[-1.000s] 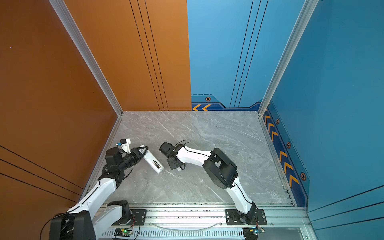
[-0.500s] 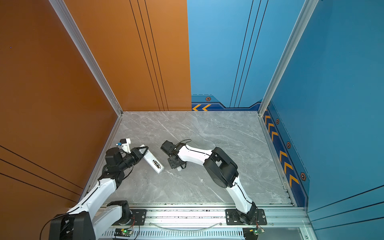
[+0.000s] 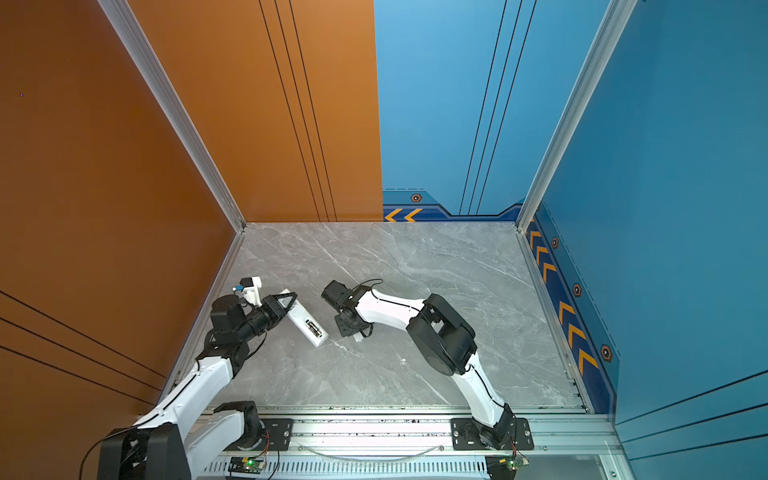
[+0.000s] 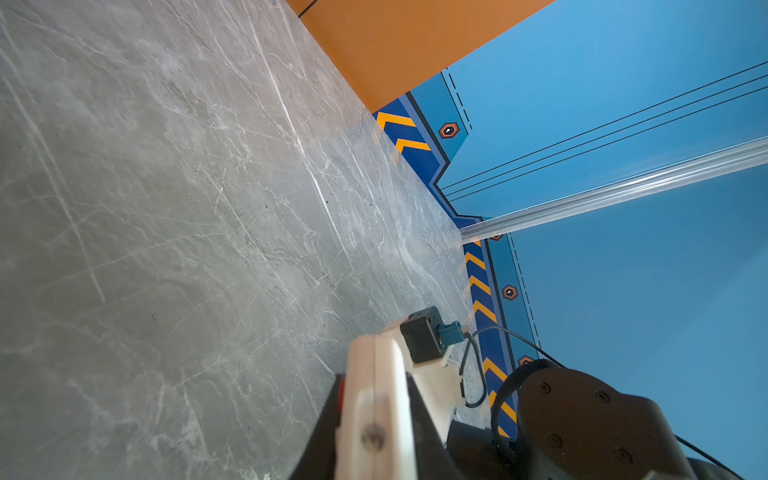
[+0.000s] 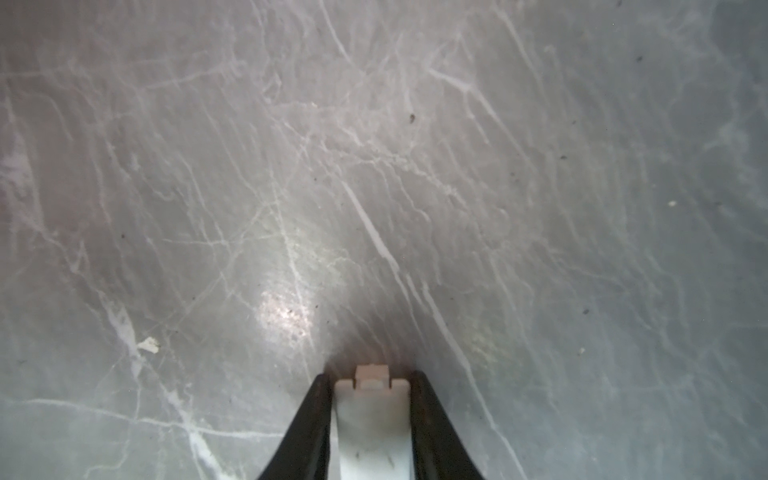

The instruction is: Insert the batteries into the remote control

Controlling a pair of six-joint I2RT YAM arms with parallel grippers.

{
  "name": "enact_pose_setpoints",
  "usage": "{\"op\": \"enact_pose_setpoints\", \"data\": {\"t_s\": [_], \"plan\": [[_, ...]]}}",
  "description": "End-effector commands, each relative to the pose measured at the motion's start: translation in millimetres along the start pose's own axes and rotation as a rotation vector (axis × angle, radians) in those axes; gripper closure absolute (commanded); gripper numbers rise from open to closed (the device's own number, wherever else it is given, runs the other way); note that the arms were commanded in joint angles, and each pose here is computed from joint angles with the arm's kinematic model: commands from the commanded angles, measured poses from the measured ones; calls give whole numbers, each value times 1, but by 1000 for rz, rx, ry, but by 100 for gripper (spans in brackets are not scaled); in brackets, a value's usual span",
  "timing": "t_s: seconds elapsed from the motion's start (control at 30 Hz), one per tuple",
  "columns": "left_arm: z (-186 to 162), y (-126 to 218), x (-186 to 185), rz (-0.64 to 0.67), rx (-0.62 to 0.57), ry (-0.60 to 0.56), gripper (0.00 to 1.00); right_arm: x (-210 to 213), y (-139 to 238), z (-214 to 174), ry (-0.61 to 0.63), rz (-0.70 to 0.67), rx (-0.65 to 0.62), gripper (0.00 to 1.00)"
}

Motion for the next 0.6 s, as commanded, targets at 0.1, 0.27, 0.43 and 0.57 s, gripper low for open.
{"op": "enact_pose_setpoints", "data": {"t_s": [0.1, 0.27, 0.43, 0.57], "plan": [[-1, 2, -7, -36, -3, -28, 100, -12, -29, -30, -1, -55, 106, 75], [-1, 2, -7, -38, -3, -29, 100, -19, -28, -32, 29, -103, 111, 77], [-3, 1, -7, -37, 3, -29, 100, -24, -24, -32, 59, -149, 112, 74], [-3, 0, -7, -35, 5, -32, 100, -23, -23, -30, 64, -149, 108, 70]]}}
Point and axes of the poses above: each gripper's point midway between its finger pads, its own y axis back along the fingers, its own x axis along the line the jaws close on, z = x × y, the point moved 4 cm from there along y, back along the fingers
